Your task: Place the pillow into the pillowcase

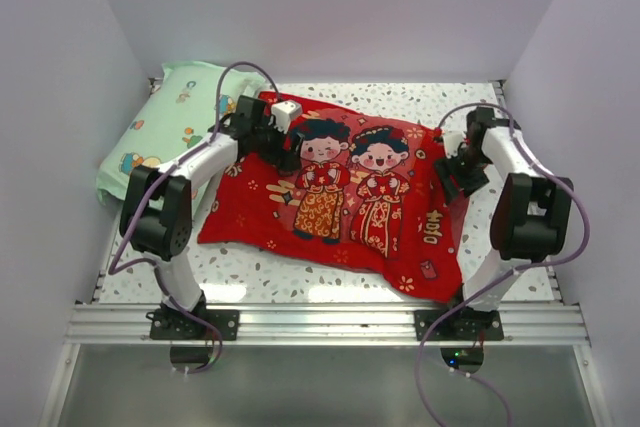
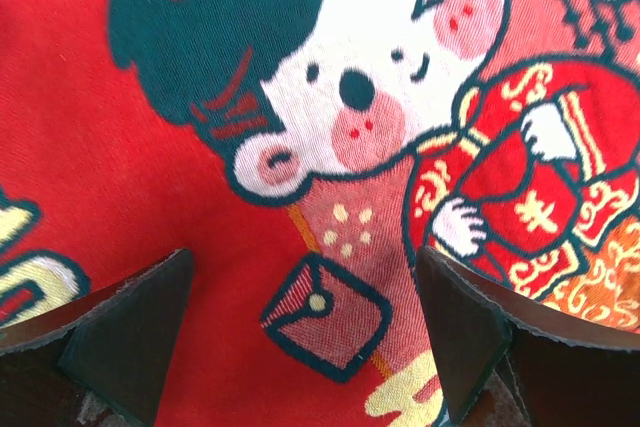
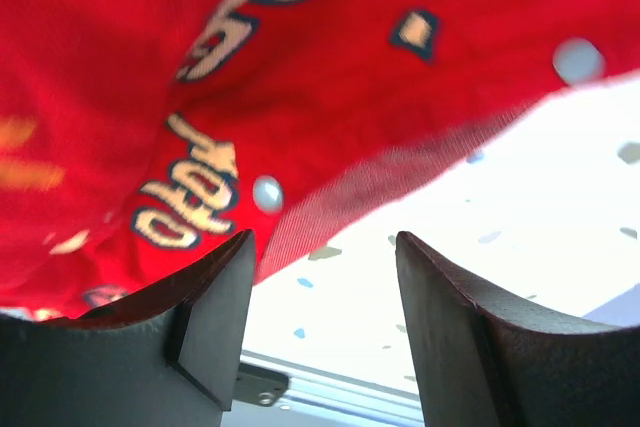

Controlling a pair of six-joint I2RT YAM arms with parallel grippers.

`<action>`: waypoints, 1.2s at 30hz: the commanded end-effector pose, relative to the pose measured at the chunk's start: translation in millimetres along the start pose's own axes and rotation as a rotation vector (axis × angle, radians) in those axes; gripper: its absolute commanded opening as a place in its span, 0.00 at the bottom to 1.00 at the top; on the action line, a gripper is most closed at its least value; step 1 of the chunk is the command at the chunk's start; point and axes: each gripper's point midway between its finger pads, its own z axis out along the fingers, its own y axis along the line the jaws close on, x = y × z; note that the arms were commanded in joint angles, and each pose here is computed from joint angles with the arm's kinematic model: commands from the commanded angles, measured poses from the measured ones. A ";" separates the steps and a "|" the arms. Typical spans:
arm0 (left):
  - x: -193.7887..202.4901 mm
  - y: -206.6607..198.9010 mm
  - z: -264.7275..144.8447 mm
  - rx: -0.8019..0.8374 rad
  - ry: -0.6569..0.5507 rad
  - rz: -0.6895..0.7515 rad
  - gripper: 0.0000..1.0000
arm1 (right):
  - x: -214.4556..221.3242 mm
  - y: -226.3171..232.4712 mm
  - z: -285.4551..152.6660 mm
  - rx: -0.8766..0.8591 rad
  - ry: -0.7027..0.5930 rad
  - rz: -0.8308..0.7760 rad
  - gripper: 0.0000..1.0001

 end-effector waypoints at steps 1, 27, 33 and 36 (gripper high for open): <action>-18.8 -2.3 -12.5 0.000 -0.083 0.032 0.96 | -2.1 10.2 -42.1 -0.035 -0.092 0.074 0.62; -28.3 -3.0 -16.7 0.032 -0.136 -0.027 0.98 | 8.4 20.2 23.1 -0.239 0.040 0.351 0.47; -30.3 -2.6 -14.1 0.036 -0.143 -0.036 0.98 | -0.9 15.2 27.6 -0.225 -0.019 0.341 0.46; -28.4 -2.6 -10.6 0.042 -0.136 -0.050 0.98 | -6.8 16.5 34.6 -0.251 -0.035 0.341 0.38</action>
